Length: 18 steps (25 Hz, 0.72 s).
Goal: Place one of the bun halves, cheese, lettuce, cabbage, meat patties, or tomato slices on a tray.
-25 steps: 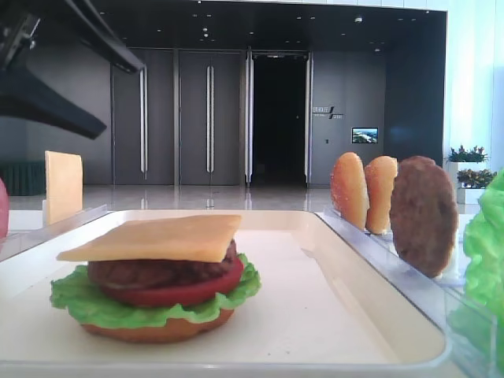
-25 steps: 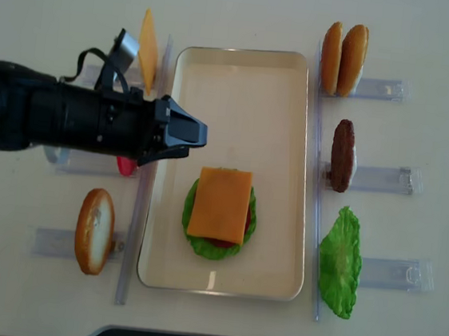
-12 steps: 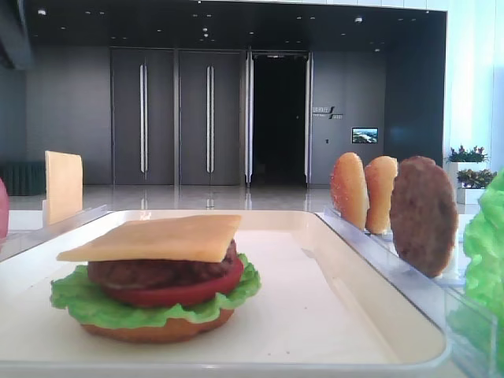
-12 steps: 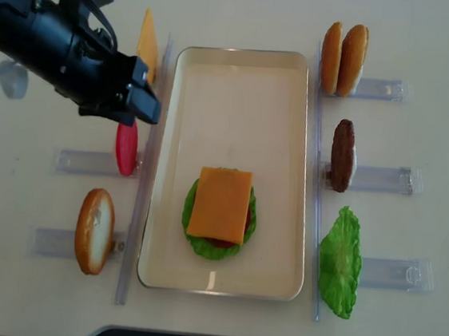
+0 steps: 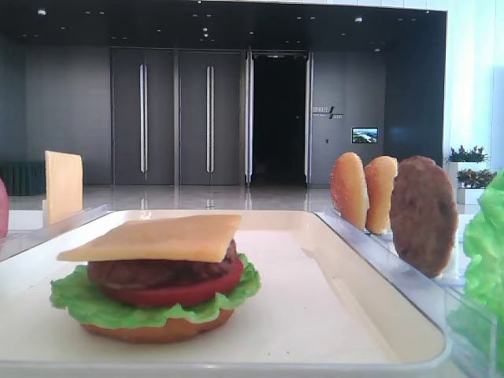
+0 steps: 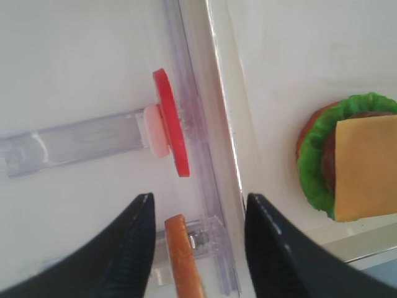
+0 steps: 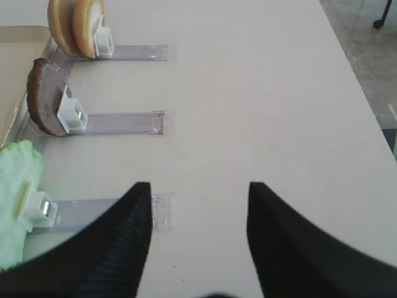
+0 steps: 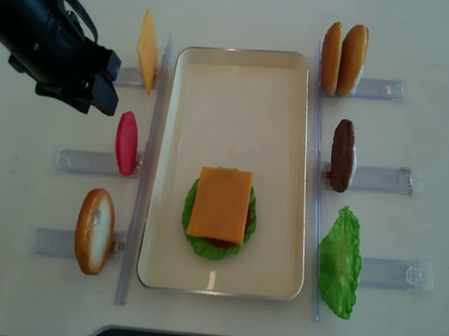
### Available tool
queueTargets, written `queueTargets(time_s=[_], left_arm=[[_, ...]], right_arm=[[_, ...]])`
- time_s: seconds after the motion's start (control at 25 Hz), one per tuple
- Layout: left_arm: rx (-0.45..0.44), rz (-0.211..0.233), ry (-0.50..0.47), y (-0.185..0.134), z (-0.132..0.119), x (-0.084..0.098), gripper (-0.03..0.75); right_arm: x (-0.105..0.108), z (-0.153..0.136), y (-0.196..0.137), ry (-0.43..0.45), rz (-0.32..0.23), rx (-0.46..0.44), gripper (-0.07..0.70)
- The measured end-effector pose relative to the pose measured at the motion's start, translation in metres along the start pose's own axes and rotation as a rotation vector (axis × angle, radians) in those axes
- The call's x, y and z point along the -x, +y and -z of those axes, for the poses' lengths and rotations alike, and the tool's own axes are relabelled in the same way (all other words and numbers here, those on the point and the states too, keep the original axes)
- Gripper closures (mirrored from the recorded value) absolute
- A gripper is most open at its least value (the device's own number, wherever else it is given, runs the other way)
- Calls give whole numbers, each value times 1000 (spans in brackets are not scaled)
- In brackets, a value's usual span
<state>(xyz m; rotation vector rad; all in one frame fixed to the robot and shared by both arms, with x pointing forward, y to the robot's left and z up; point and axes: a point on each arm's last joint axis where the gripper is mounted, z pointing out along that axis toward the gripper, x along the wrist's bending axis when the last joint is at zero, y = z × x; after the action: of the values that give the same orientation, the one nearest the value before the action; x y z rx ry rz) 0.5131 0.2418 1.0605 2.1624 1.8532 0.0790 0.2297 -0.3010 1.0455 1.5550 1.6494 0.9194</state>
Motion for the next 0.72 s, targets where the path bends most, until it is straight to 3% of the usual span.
queueTargets(time_s=[0.16, 0.36, 0.48, 0.6, 0.72], left_arm=[[0, 36, 39, 0, 1, -11, 354], [-2, 176, 84, -3, 8, -53, 356], [-28, 234, 129, -11, 13, -78, 356], [-74, 250, 193, -18, 17, -94, 356], [-87, 249, 207, -20, 18, -96, 361]], right_arm=[[0, 0, 0, 0, 0, 0, 264], [0, 0, 0, 0, 0, 0, 264], [0, 0, 0, 0, 0, 0, 264], [0, 0, 0, 0, 0, 0, 264], [0, 0, 0, 0, 0, 0, 264]])
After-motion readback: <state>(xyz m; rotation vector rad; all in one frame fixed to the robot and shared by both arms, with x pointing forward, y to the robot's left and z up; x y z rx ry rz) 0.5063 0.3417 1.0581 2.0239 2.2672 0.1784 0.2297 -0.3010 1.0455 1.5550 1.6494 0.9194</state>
